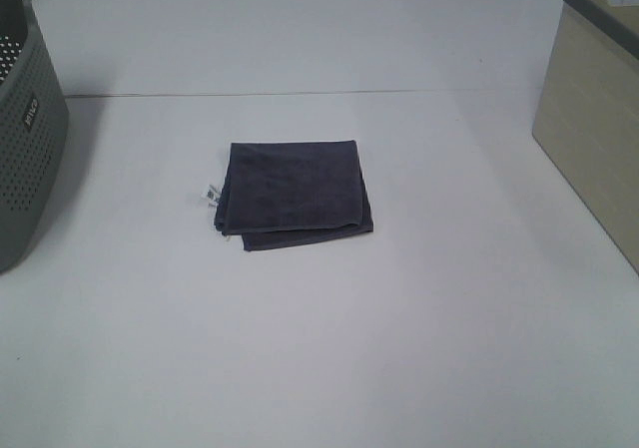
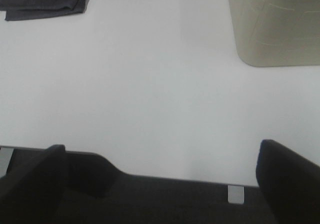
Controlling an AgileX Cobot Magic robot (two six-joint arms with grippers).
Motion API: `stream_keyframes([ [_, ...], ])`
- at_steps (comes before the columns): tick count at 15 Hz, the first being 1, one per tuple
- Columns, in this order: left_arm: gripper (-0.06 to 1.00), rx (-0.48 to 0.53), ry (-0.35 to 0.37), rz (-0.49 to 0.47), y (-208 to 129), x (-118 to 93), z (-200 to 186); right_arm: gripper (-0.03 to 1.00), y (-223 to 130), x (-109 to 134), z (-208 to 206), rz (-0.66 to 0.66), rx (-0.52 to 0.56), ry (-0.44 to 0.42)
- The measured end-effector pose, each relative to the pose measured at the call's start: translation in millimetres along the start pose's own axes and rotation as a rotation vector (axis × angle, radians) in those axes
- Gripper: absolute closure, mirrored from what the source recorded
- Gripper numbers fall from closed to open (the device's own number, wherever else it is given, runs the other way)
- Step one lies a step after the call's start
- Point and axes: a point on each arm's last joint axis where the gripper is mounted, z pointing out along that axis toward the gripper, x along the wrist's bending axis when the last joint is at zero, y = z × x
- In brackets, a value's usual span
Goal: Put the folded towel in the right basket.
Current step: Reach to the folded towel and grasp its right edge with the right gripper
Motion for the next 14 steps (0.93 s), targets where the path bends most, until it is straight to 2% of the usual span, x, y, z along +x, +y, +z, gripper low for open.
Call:
stream_keyframes([
  [1, -0.05, 0.0, 0.0, 0.0, 0.0, 0.0, 0.0, -0.01, 27.9, -1.0, -2.7, 0.012, 0.047, 0.014],
  [2, -0.05, 0.0, 0.0, 0.0, 0.0, 0.0, 0.0, -0.01, 77.6, -2.8, -0.6, 0.03, 0.095, 0.043],
  [4, -0.05, 0.0, 0.0, 0.0, 0.0, 0.0, 0.0, -0.01, 129.7, -7.3, 13.2, 0.027, 0.143, 0.056],
  [6, -0.05, 0.0, 0.0, 0.0, 0.0, 0.0, 0.0, -0.01, 163.1, -9.5, 32.2, 0.037, 0.182, 0.081],
  [8, -0.05, 0.0, 0.0, 0.0, 0.0, 0.0, 0.0, -0.01, 174.9, -6.7, 49.6, 0.071, 0.224, 0.14],
  [10, -0.05, 0.0, 0.0, 0.0, 0.0, 0.0, 0.0, -0.01, 185.8, -0.8, 82.6, 0.133, 0.285, 0.247],
  [12, -0.05, 0.0, 0.0, 0.0, 0.0, 0.0, 0.0, 0.0, 195.9, 4.1, 131.6, 0.203, 0.333, 0.36],
  [13, -0.05, 0.0, 0.0, 0.0, 0.0, 0.0, 0.0, 0.0, 199.9, 6.9, 189.3, 0.303, 0.38, 0.45],
  [14, -0.05, 0.0, 0.0, 0.0, 0.0, 0.0, 0.0, 0.0, 199.1, 6.7, 204.0, 0.316, 0.405, 0.462],
])
